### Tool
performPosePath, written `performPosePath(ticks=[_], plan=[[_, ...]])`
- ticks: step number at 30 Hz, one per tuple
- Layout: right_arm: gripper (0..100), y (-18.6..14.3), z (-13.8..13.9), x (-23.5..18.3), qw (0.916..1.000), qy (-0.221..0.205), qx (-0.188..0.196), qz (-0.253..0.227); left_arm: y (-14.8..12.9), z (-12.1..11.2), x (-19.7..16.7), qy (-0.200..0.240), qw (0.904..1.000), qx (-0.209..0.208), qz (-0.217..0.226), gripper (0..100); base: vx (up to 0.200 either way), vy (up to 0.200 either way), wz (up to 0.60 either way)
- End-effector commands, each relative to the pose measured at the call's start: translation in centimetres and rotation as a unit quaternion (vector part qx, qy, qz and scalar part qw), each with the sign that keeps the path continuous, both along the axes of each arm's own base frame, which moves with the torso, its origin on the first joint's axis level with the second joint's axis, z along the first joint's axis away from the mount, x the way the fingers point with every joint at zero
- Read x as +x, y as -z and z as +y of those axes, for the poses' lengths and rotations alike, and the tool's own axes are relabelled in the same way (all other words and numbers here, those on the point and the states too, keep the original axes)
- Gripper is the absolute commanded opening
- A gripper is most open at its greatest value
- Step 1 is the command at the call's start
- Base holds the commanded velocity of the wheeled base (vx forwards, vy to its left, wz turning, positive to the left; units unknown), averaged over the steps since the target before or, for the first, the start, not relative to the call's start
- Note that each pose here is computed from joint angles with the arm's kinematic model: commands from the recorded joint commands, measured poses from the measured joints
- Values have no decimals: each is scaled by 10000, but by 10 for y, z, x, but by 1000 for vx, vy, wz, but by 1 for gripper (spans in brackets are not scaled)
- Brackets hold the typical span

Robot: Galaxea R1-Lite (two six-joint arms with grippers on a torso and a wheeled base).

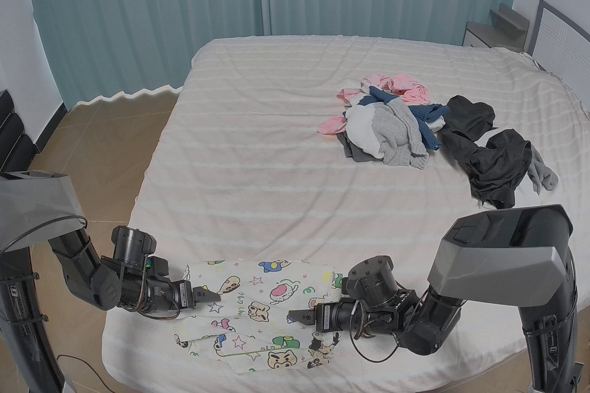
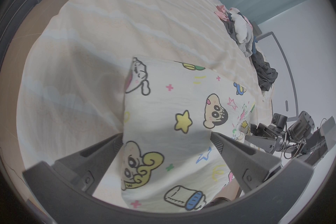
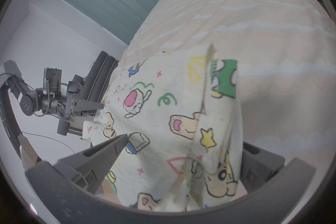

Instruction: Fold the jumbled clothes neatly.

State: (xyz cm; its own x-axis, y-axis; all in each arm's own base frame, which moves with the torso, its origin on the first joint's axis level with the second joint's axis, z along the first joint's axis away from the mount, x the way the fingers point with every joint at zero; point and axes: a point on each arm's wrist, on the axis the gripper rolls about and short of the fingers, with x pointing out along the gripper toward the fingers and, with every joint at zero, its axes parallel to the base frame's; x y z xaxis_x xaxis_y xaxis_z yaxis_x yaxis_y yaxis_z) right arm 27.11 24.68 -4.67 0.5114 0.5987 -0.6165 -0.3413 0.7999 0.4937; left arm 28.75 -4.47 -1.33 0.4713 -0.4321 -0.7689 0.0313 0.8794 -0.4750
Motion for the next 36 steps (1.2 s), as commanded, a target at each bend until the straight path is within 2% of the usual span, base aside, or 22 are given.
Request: performPosePath(ticks=[1,13,14,20,30,36], plan=[[100,4,10,2,10000,-71,31,-42,0,-3,2,43,10000,-2,-15,100,0,0,0],[100,5,11,4,10000,-59,45,-48,1,-13,3,165,9999,18,-17,100,0,0,0],[0,5,11,4,10000,-59,45,-48,2,-13,4,147,9999,7,-7,0,0,0,0],[0,5,13,5,9999,-62,70,-66,-1,-18,8,-36,9999,-151,33,0,0,0,0],[0,-12,10,5,9994,111,326,-47,-5,-25,2,83,9998,-162,19,0,0,0,0],[0,-35,1,0,9987,159,458,-141,-36,-32,-5,53,9994,-256,-232,0,0,0,0]])
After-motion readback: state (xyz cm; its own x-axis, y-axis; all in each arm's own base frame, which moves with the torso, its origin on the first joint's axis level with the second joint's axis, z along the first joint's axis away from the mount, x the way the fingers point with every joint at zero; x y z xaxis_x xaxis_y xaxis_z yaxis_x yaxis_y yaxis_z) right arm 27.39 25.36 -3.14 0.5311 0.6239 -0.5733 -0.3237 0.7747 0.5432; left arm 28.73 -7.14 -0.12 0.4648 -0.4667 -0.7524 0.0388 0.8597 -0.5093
